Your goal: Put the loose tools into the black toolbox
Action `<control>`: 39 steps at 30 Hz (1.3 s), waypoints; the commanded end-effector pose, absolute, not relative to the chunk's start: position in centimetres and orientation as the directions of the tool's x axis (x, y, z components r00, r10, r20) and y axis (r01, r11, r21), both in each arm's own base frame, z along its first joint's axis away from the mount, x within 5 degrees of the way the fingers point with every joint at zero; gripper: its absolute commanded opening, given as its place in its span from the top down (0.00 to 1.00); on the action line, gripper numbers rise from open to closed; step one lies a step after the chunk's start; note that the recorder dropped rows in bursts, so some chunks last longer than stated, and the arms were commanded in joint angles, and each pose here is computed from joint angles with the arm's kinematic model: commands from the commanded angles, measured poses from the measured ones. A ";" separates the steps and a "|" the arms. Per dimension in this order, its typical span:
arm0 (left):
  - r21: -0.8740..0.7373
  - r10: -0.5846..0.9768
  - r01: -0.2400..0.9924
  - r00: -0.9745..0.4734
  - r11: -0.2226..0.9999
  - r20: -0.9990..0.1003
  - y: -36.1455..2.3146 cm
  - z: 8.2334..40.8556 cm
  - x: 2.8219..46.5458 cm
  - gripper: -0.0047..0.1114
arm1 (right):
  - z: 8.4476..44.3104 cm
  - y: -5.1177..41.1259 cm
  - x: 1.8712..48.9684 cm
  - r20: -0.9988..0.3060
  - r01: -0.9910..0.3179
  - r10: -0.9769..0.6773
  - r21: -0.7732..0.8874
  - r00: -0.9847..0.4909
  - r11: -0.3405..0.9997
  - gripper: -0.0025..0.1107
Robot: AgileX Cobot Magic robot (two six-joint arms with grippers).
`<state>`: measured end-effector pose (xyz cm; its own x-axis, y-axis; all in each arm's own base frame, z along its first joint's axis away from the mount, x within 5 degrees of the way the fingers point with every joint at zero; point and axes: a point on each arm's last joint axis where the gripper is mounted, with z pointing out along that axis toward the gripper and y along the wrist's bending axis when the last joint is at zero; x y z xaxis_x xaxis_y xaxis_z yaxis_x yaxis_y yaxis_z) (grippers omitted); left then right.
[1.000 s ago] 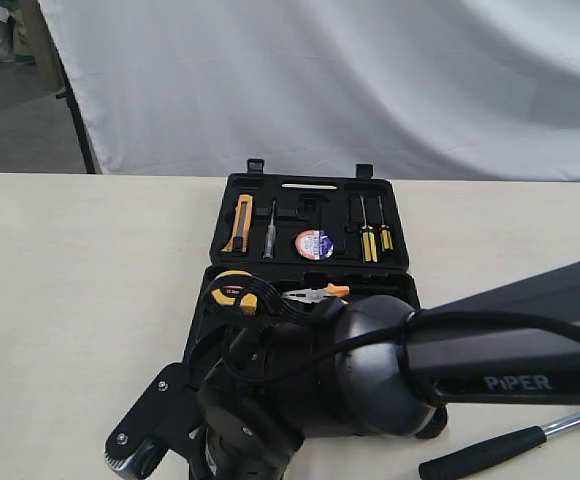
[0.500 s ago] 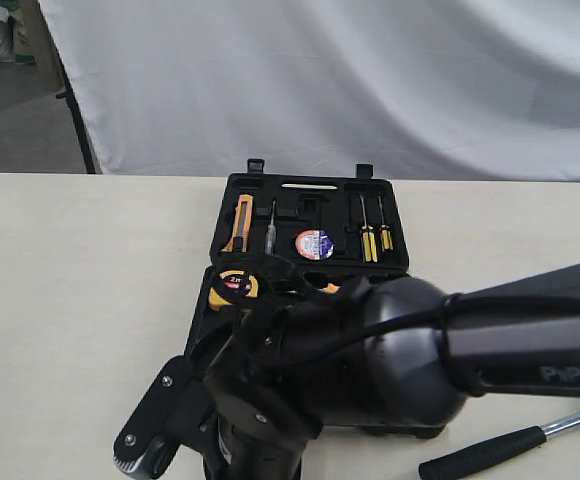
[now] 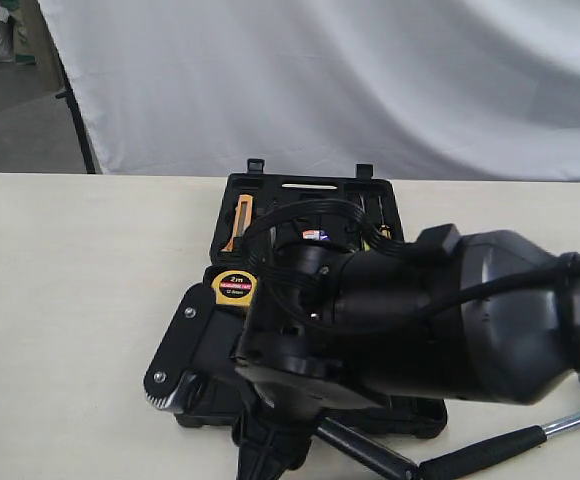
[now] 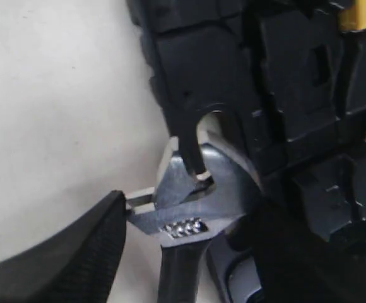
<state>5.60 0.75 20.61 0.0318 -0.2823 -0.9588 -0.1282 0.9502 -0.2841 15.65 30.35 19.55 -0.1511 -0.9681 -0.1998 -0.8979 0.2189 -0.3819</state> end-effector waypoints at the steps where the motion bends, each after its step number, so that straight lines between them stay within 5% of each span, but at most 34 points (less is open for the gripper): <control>1: -0.284 -0.280 -0.149 0.051 0.947 -0.959 0.9 20.8 5.5 0.95 | 20.5 29.3 17.8 -0.209 -0.855 -0.959 -0.446 -0.189 0.266 0.98; 9: -0.284 -0.280 -0.149 0.051 0.947 -0.959 0.9 20.8 5.5 0.95 | 22.7 28.2 22.4 -0.293 -0.806 -0.922 -0.463 -0.254 0.369 0.98; 14: -0.284 -0.280 -0.149 0.051 0.947 -0.959 0.9 20.8 5.5 0.95 | 23.3 28.8 23.3 -0.345 -0.821 -0.927 -0.479 -0.149 0.310 0.98; 24: -0.284 -0.280 -0.149 0.051 0.947 -0.959 0.9 20.8 5.5 0.95 | 17.6 31.6 27.5 -0.126 -0.841 -0.992 -0.539 0.025 0.047 0.98; 39: -0.284 -0.280 -0.149 0.051 0.947 -0.959 0.9 20.8 5.5 0.95 | 14.2 31.8 29.6 -0.153 -0.843 -0.980 -0.538 0.127 -0.025 0.98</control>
